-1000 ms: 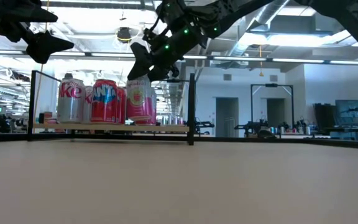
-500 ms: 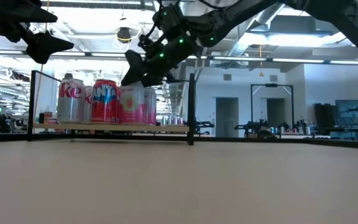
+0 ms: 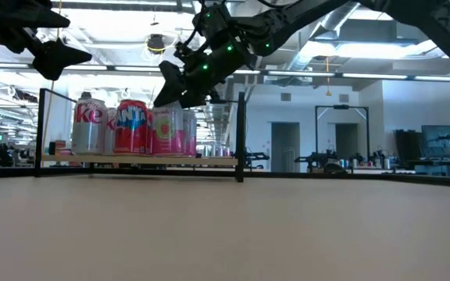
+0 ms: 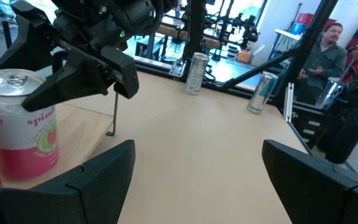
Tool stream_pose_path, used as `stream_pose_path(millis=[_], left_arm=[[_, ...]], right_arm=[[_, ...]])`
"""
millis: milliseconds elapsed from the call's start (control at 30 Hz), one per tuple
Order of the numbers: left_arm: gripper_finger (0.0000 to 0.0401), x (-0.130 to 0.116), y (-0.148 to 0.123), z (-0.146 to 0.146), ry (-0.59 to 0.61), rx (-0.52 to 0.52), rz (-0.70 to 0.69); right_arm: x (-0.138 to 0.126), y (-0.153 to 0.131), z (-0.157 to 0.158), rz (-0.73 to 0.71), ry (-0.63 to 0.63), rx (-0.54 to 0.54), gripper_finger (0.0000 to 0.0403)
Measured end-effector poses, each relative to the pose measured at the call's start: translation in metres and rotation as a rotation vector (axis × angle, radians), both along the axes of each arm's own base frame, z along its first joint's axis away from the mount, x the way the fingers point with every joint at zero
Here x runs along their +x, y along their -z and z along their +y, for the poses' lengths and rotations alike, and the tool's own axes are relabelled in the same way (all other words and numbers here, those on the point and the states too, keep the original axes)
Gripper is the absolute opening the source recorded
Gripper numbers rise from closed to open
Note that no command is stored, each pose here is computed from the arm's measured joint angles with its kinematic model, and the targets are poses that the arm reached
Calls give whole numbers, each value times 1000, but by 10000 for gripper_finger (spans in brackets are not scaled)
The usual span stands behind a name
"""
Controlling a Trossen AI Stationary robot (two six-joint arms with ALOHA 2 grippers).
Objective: Place canned beverage on shelf
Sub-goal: Put the pink and white soda can on the shelf aligned with the other pink and white soda can
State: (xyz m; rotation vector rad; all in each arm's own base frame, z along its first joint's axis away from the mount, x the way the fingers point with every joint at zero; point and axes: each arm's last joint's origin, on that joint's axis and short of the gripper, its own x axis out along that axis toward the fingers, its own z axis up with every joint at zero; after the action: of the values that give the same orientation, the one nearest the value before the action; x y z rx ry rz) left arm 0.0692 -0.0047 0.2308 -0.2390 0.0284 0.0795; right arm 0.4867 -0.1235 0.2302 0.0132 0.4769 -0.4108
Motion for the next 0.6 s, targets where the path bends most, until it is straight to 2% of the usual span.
stream_pose_path(millis=[600], left_arm=[[336,0,0,0,-1,0,0]], right_arm=[[0,-9,-1,48,-3,2,303]])
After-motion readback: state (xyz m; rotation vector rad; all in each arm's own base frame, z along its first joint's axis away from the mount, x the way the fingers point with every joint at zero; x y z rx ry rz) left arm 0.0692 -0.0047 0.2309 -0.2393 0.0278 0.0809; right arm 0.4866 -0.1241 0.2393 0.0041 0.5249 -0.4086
